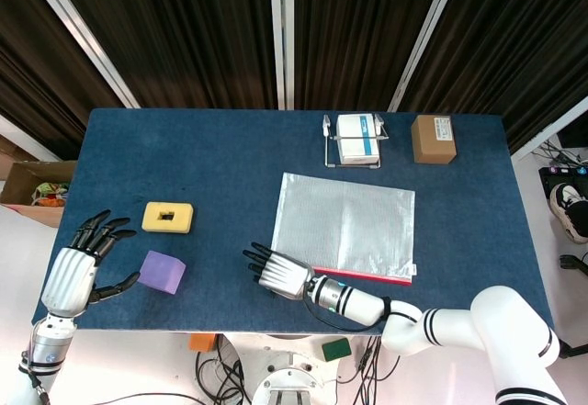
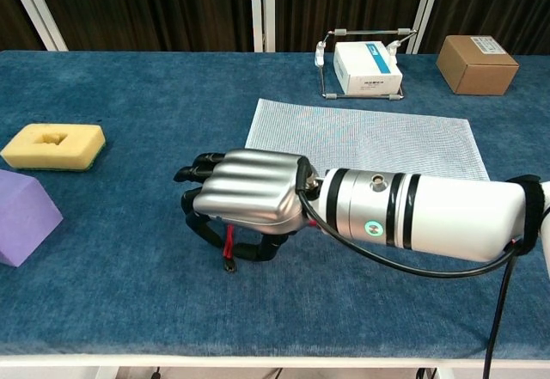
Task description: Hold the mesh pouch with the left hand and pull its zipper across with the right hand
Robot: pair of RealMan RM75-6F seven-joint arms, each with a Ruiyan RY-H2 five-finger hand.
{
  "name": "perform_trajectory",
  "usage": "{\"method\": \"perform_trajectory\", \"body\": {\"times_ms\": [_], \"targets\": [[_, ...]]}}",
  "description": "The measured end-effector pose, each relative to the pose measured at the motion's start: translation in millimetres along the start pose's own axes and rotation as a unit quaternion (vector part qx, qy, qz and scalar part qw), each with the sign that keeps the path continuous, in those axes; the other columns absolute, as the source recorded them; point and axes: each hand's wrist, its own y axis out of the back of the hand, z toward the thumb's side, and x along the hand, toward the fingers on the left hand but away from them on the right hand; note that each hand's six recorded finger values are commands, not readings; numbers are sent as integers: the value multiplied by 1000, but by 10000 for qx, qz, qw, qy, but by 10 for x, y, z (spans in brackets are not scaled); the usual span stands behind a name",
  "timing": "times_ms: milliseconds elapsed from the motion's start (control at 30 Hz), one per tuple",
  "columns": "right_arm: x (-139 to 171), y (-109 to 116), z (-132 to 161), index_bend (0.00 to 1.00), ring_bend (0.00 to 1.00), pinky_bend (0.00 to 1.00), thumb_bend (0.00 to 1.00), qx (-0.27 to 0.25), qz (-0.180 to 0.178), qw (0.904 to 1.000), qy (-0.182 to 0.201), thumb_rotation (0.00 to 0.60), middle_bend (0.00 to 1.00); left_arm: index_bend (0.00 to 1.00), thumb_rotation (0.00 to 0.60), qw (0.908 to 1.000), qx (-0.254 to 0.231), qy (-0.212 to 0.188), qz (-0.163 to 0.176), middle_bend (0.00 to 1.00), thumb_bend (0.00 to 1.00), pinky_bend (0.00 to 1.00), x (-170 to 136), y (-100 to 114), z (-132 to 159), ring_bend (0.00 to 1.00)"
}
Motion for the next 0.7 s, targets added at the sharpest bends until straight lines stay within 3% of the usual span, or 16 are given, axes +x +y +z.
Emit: {"method": "perform_trajectory", "body": {"times_ms": [400, 700], "targets": [[-18, -19, 13, 568, 11, 89, 438, 21, -21, 10000, -22, 600, 293, 272, 600, 10000, -6, 33, -16, 198, 155, 139, -19, -9, -16, 86], [-39, -19, 25, 595, 11, 88, 379, 7, -99, 9999, -69, 600, 305, 269, 600, 10000, -24, 43, -18, 198, 155, 139, -30, -10, -23, 86]]}}
